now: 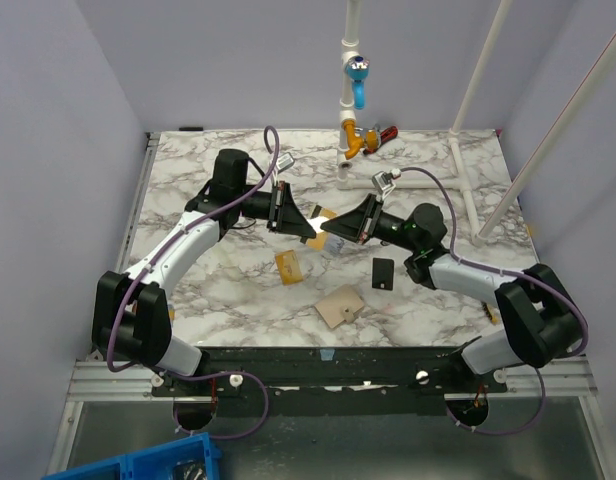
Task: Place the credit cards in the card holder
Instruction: Open the card holder at the center of the board.
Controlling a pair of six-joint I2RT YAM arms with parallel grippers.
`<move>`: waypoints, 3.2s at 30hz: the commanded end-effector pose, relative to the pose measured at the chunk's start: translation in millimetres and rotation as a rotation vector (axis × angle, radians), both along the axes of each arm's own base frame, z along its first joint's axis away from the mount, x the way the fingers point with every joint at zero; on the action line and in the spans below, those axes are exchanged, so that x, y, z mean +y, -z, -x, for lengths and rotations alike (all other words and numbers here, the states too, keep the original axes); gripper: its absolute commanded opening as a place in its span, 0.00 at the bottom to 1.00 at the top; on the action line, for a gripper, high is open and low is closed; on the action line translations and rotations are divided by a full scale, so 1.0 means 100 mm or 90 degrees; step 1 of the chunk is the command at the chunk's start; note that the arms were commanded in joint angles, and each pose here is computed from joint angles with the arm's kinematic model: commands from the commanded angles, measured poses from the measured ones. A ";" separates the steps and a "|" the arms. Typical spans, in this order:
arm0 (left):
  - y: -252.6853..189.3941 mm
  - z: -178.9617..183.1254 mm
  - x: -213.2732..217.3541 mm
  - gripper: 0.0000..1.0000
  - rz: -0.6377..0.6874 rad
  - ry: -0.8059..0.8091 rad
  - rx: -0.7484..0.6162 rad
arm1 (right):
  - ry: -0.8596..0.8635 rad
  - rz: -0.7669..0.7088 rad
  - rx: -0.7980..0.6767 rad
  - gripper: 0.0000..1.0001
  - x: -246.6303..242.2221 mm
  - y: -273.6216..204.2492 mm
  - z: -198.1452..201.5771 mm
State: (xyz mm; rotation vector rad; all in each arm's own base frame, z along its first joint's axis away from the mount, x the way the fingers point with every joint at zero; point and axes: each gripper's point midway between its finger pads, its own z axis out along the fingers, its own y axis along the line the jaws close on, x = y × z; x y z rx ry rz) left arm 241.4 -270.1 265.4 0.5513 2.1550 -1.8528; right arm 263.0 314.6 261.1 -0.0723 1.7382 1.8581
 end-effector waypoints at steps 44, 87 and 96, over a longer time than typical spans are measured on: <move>0.86 -0.33 0.56 0.76 -0.361 -0.044 -0.320 | 0.029 0.775 0.331 0.01 -0.58 2.00 0.88; 1.63 0.51 -0.72 0.96 -0.574 0.143 -0.502 | 0.185 0.777 0.365 0.01 -1.32 2.35 1.23; 1.91 0.63 -0.88 0.99 -0.613 0.138 -0.499 | 0.214 0.753 0.370 0.01 -1.43 2.44 1.30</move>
